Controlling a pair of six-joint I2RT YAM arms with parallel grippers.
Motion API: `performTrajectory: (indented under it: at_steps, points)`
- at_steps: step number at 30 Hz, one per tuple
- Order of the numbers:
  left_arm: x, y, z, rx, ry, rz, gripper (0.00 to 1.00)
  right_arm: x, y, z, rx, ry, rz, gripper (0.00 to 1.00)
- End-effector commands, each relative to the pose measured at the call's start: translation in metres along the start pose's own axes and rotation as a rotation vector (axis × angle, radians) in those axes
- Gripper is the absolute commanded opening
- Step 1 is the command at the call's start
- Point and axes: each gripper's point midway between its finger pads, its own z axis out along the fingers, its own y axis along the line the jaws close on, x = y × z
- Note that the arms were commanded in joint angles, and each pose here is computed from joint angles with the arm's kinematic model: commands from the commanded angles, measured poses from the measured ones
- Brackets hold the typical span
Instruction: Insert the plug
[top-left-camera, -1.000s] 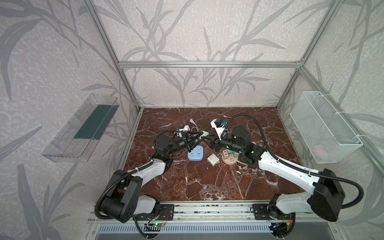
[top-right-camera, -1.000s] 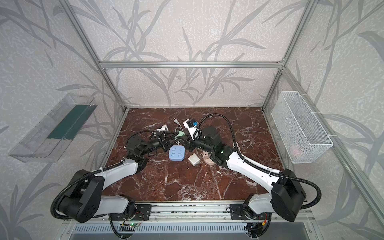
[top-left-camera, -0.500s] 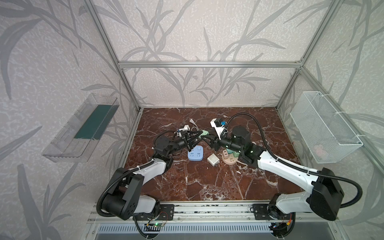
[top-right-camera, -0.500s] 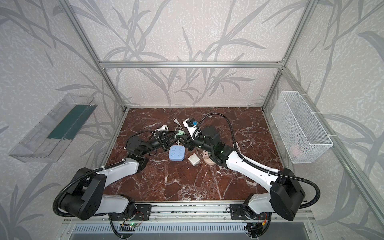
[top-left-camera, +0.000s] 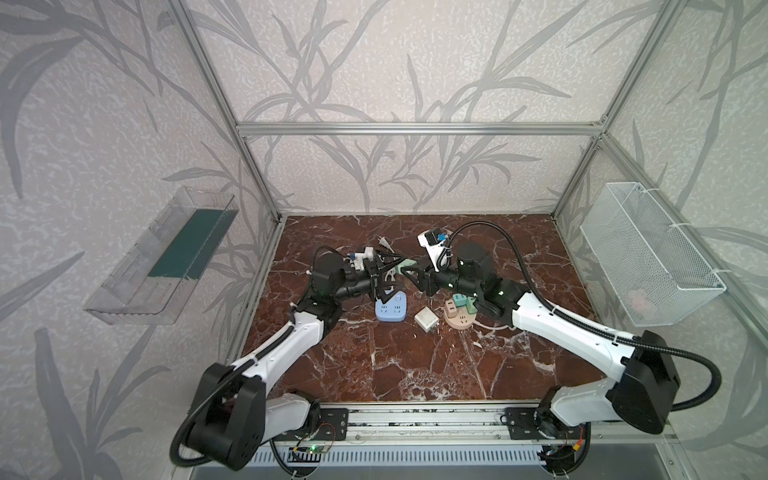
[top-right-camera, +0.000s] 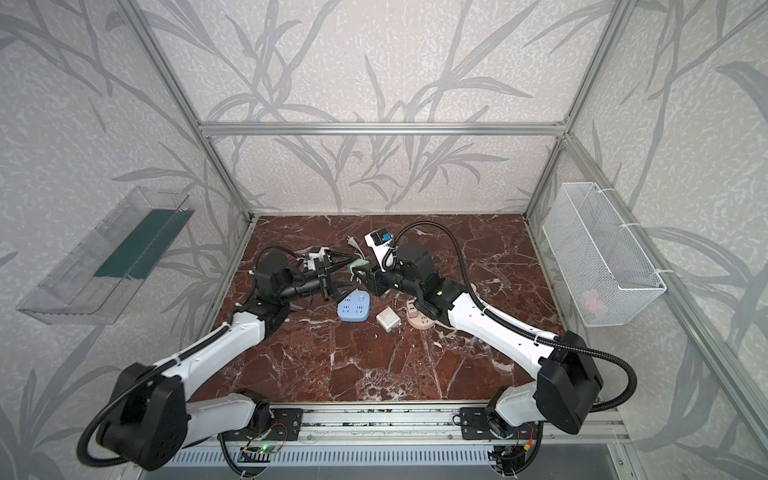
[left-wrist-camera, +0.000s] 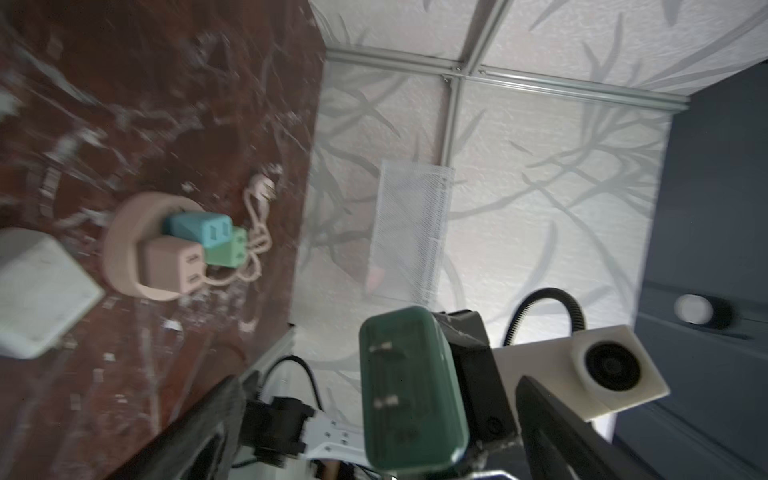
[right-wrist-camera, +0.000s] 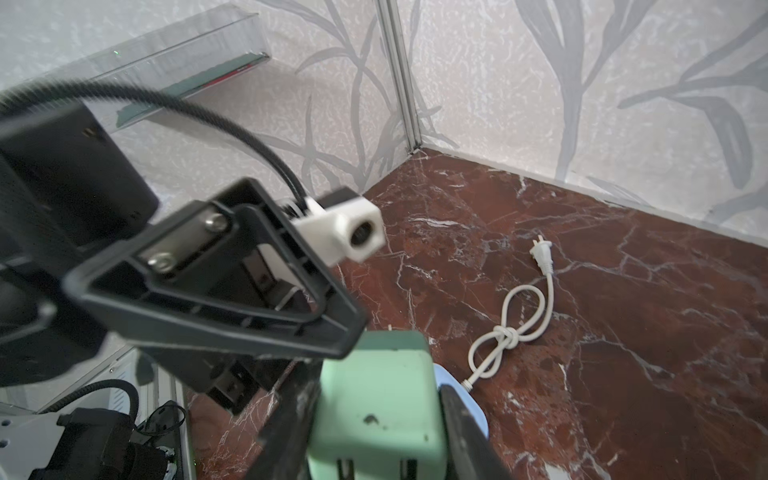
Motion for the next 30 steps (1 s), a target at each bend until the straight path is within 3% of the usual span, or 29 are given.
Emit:
performTrajectory:
  at_steps: [1, 10, 14, 19, 27, 30]
  points:
    - [0.001, 0.053, -0.053, -0.413, -0.090, 0.239, 0.99, 0.003, -0.010, -0.003, 0.067, 0.075, 0.068, 0.00]
    - [-0.035, 0.090, -0.104, -0.587, -0.352, 0.270, 0.99, 0.005, -0.026, 0.005, 0.247, 0.266, 0.350, 0.00]
    - [-0.047, 0.102, -0.128, -0.683, -0.457, 0.279, 0.99, -0.004, -0.023, 0.008, 0.310, 0.308, 0.415, 0.00]
    - [-0.046, 0.121, -0.139, -0.828, -0.401, 0.264, 0.99, -0.004, -0.024, 0.021, 0.443, 0.382, 0.486, 0.00]
    - [-0.043, 0.131, -0.143, -0.855, -0.373, 0.284, 0.99, 0.028, -0.016, 0.058, 0.534, 0.623, 0.526, 0.00]
    - [-0.041, 0.133, -0.146, -0.855, -0.375, 0.290, 0.99, 0.034, -0.010, 0.069, 0.527, 0.624, 0.532, 0.00]
